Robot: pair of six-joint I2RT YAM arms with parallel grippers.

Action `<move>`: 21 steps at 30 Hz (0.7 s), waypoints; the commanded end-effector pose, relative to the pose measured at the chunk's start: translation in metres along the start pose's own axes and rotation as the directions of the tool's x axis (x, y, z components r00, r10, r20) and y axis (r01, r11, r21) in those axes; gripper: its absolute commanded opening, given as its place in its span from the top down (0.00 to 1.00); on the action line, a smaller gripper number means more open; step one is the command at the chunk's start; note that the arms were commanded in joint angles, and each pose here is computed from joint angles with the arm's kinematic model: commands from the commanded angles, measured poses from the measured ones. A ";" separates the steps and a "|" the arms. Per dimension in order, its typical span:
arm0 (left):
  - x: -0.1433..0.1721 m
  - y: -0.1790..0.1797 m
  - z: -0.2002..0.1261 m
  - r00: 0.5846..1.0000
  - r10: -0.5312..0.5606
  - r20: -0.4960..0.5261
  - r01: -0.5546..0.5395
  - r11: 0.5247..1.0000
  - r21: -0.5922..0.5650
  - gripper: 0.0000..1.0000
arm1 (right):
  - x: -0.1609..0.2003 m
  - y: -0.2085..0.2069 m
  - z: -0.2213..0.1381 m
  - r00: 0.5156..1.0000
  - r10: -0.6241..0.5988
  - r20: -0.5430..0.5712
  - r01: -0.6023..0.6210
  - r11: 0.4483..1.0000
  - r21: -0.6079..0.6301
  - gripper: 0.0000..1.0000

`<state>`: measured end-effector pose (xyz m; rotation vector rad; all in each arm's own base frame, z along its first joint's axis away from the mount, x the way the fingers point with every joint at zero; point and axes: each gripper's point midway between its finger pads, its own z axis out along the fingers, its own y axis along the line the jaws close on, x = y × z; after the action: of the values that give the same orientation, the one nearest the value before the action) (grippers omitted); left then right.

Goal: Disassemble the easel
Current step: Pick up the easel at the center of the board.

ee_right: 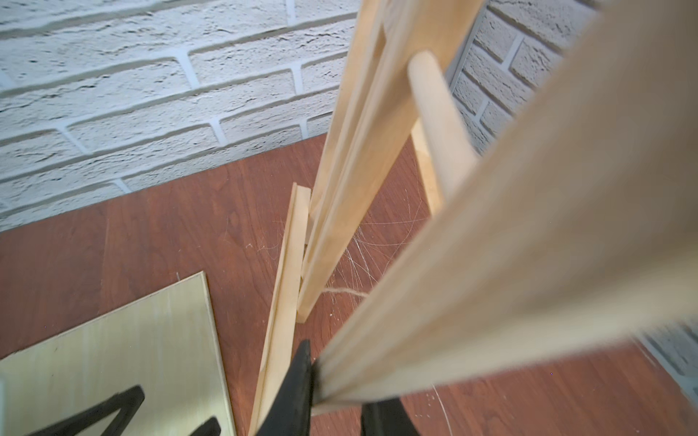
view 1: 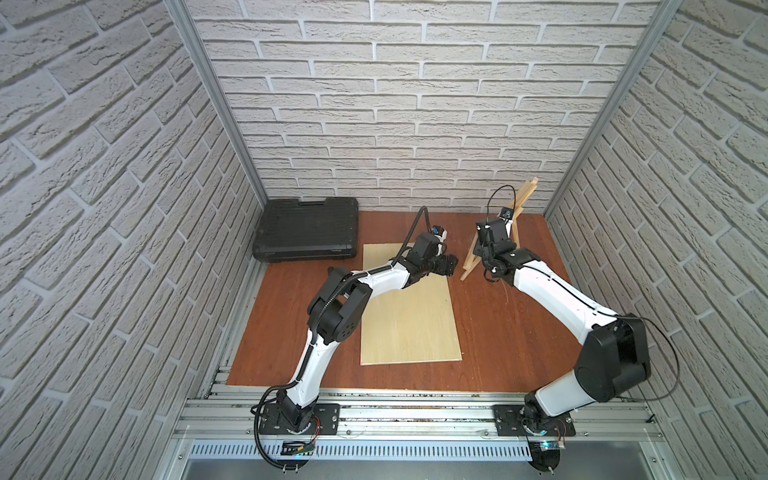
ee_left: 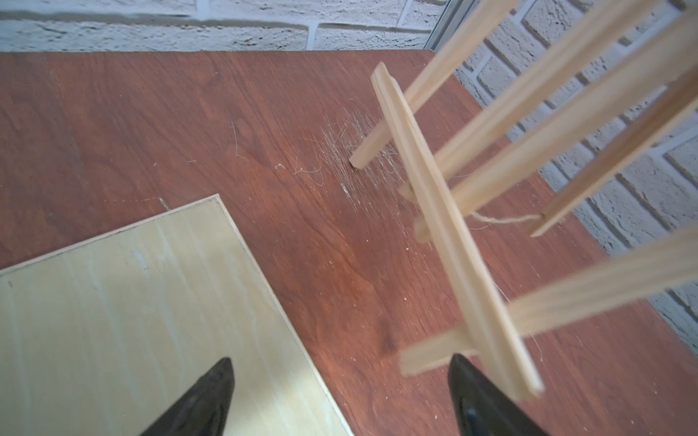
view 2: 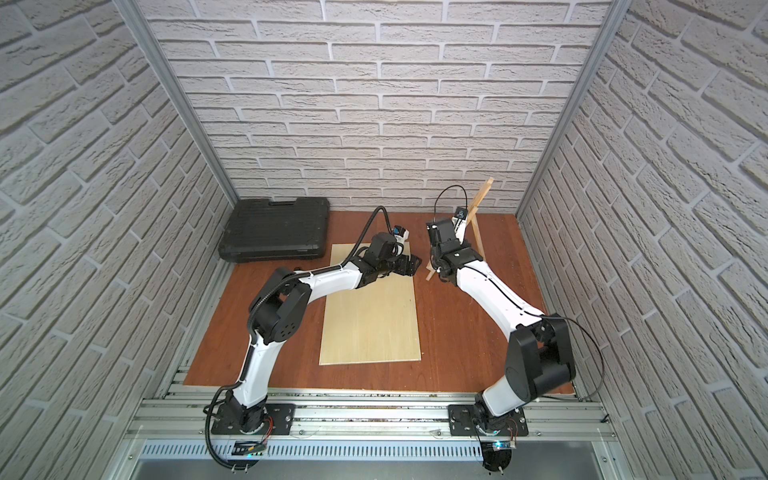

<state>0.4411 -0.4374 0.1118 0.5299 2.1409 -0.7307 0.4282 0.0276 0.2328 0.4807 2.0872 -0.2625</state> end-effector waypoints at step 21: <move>-0.051 0.034 -0.073 0.951 -0.102 0.290 0.113 0.993 -0.020 0.15 | -0.061 0.010 -0.109 0.951 0.295 -0.091 -0.292 0.766 -0.572 0.97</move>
<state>0.4436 -0.3754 0.1468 0.3296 2.0206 -0.7444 0.3696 0.0516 0.2993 0.4365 2.0897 0.3848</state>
